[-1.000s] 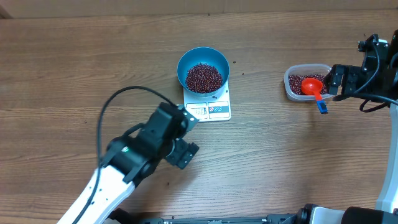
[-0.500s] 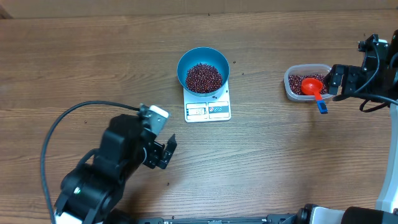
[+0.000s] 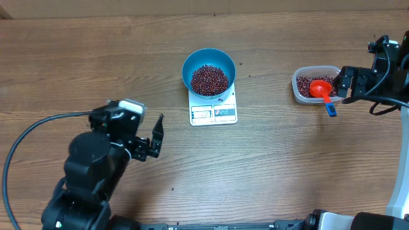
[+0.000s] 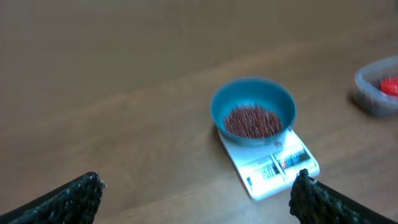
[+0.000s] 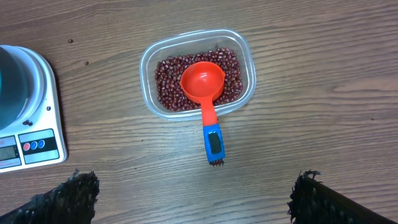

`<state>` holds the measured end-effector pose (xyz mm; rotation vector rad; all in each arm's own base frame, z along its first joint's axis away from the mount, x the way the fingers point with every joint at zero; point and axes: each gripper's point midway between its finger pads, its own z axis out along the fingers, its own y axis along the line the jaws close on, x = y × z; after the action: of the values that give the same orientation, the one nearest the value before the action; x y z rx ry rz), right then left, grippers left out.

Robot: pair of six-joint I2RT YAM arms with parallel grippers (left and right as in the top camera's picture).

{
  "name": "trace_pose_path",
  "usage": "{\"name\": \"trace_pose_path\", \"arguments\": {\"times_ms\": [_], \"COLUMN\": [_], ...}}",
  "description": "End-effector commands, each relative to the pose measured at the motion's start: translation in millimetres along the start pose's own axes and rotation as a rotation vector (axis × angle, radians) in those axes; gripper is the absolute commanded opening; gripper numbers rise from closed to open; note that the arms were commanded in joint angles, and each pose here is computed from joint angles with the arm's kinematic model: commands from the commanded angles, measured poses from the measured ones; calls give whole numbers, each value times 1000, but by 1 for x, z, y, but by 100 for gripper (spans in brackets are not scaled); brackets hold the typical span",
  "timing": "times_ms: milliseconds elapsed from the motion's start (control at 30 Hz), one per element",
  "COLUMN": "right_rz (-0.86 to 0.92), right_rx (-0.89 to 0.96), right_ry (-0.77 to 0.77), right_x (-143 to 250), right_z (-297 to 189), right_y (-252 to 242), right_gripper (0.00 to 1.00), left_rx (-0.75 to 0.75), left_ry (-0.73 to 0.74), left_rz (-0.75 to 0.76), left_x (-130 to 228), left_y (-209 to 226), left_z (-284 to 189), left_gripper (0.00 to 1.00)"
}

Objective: Scoop item into bowl and weigh 150g on scale

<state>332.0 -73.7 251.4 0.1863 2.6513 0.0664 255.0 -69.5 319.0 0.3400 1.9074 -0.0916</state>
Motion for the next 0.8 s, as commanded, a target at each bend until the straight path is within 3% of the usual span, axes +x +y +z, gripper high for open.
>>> {"name": "trace_pose_path", "arguments": {"times_ms": [0, 333, 767], "right_rz": [-11, -11, -11], "right_rx": [9, 9, 9], "right_ry": [-27, -28, -27], "right_x": [-7, -7, -7], "right_z": [-6, -6, -6], "right_y": [-1, -1, -1], "right_gripper": [100, 100, 100], "left_rx": [-24, -36, -133], "left_ry": [-55, -303, -509], "left_rz": [-2, -45, -118], "left_x": [2, 8, 33], "left_y": [5, 8, 32], "left_z": [0, 13, 7], "left_gripper": [99, 99, 99]}}
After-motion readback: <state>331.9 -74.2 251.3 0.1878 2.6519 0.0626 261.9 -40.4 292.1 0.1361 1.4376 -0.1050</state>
